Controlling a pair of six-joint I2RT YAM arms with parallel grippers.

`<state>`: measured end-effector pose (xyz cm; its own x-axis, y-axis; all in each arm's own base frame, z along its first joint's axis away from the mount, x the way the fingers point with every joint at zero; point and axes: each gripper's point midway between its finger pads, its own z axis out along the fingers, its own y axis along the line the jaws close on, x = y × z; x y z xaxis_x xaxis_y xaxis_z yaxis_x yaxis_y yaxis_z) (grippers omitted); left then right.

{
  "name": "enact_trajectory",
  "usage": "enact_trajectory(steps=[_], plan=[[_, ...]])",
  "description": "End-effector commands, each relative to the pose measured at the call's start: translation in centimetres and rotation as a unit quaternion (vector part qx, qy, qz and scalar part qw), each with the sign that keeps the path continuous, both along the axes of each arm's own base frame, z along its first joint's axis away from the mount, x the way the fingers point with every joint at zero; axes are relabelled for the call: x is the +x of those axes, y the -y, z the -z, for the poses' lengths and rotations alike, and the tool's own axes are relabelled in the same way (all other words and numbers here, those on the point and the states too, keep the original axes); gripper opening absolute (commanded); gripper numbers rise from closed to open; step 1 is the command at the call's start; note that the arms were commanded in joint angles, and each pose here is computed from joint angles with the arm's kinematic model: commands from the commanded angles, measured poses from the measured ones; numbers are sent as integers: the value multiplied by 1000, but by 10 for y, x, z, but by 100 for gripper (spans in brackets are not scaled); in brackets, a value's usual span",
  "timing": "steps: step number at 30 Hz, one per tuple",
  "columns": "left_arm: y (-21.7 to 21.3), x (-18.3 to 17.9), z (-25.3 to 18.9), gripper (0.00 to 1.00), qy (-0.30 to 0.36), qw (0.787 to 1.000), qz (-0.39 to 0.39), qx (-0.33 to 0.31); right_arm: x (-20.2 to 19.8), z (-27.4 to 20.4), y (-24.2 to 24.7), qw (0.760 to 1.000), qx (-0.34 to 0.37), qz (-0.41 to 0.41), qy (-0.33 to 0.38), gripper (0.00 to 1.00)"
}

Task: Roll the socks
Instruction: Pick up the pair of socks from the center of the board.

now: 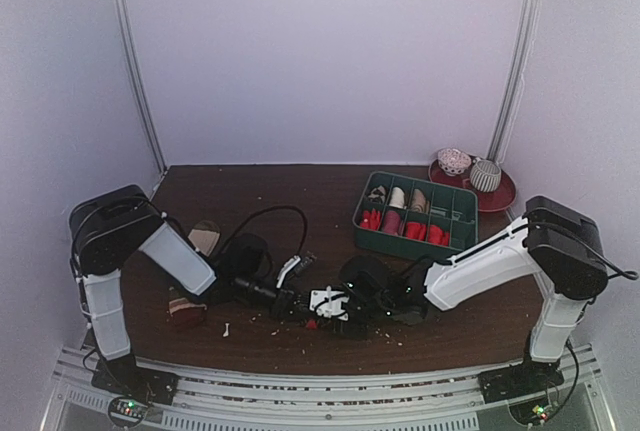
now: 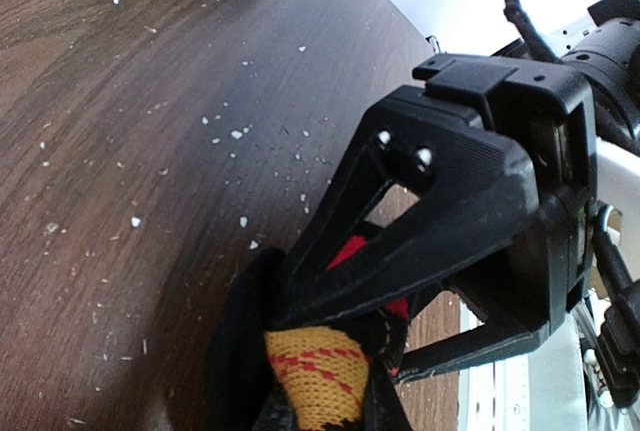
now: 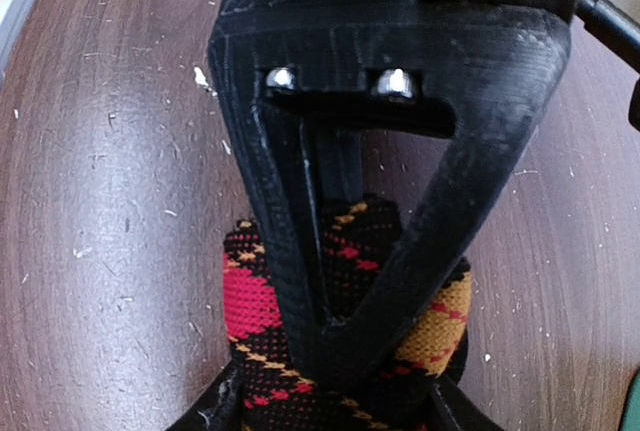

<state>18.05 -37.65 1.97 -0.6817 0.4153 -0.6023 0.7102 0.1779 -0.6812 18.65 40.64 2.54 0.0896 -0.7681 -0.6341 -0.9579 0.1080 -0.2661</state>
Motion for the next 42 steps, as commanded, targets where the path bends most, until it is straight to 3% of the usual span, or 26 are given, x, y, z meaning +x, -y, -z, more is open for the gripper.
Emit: enact_trajectory(steps=[1, 3, 8, 13, 18, 22, 24, 30, 33, 42], plan=[[-89, -65, 118, 0, -151, 952, -22, 264, -14, 46, 10, 997, -68, -18, -43, 50], [-88, -65, 117, 0, -149, 954, -20, 261, -17, 51, 10, 996, -73, -22, -55, 47], [-82, -60, 110, 1, -133, 960, -13, 247, -21, 71, 19, 991, -99, -3, -91, 25], [-76, -36, 100, 26, -82, 964, -33, 251, -17, 77, 31, 987, -100, 39, -124, 13], [-80, 13, 72, 41, -8, 963, -91, 254, -14, 73, 44, 980, -96, 72, -157, 5], [-84, 55, 35, 71, 49, 961, -146, 232, -11, 64, 51, 975, -80, 101, -179, 2], [-88, 72, 21, 96, 71, 956, -170, 227, -11, 59, 54, 973, -72, 112, -188, 0], [-94, 106, -14, 98, 132, 944, -212, 214, -2, 39, 58, 964, -41, 160, -207, 0], [-96, 119, -45, 98, 177, 934, -236, 201, 19, 12, 58, 953, 8, 213, -217, 0], [-103, 148, -135, 98, 291, 895, -313, 130, 99, -87, 74, 887, 143, 373, -232, 0]])
